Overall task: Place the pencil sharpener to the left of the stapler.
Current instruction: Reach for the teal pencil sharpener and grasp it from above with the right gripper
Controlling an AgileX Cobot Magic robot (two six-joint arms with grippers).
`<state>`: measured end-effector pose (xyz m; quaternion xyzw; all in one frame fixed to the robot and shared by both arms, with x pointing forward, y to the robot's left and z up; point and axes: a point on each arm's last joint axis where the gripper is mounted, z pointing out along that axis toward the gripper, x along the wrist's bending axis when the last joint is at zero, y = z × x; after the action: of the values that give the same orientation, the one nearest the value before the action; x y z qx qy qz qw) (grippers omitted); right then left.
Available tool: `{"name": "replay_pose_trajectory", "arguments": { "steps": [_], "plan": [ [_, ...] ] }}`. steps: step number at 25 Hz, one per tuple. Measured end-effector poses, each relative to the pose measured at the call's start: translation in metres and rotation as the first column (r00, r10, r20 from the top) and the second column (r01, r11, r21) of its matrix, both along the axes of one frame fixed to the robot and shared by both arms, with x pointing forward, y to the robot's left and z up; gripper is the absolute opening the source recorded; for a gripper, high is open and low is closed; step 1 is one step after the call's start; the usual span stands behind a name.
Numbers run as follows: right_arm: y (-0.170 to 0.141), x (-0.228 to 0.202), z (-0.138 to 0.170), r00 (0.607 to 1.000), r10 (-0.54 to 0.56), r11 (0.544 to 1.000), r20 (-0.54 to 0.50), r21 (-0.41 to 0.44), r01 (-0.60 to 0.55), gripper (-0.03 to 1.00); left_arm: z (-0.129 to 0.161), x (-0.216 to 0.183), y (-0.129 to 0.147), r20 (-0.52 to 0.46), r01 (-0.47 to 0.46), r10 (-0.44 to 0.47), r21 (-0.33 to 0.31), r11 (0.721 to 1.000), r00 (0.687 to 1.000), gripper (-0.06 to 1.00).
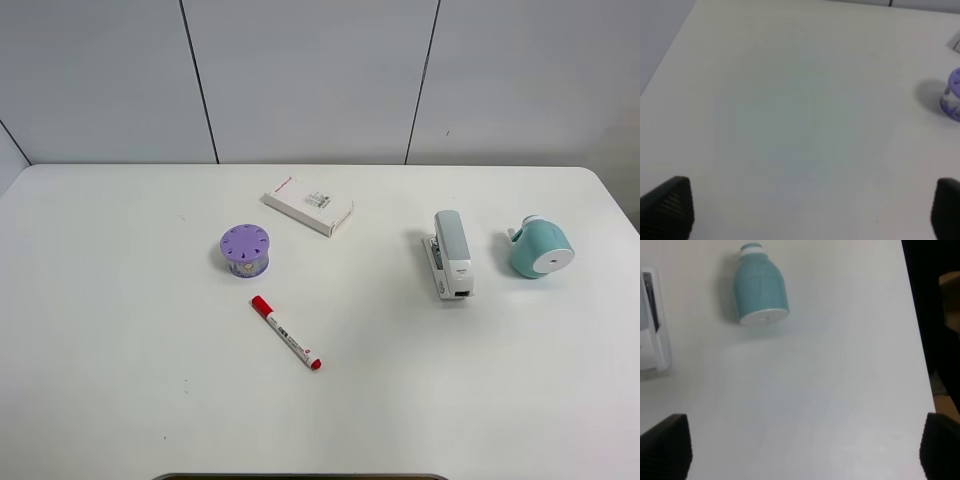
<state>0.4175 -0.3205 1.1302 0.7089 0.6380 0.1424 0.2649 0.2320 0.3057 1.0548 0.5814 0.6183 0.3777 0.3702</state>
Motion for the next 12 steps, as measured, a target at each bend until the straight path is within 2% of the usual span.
{"name": "replay_pose_trajectory", "arguments": {
  "steps": [7, 12],
  "plan": [
    [-0.021, 0.035, -0.017, 0.995, -0.043, 0.999, -0.085, 0.021, 0.045, 0.90, 0.000, 0.000, 0.000, 0.000, 0.000, 0.000, 0.000, 1.000, 1.000, 0.95],
    [-0.029, 0.062, -0.041, 0.990, -0.018, 0.999, -0.138, 0.024, 0.021, 0.90, 0.000, 0.000, 0.000, 0.000, 0.000, 0.000, 0.000, 1.000, 1.000, 0.95]
  ]
}}
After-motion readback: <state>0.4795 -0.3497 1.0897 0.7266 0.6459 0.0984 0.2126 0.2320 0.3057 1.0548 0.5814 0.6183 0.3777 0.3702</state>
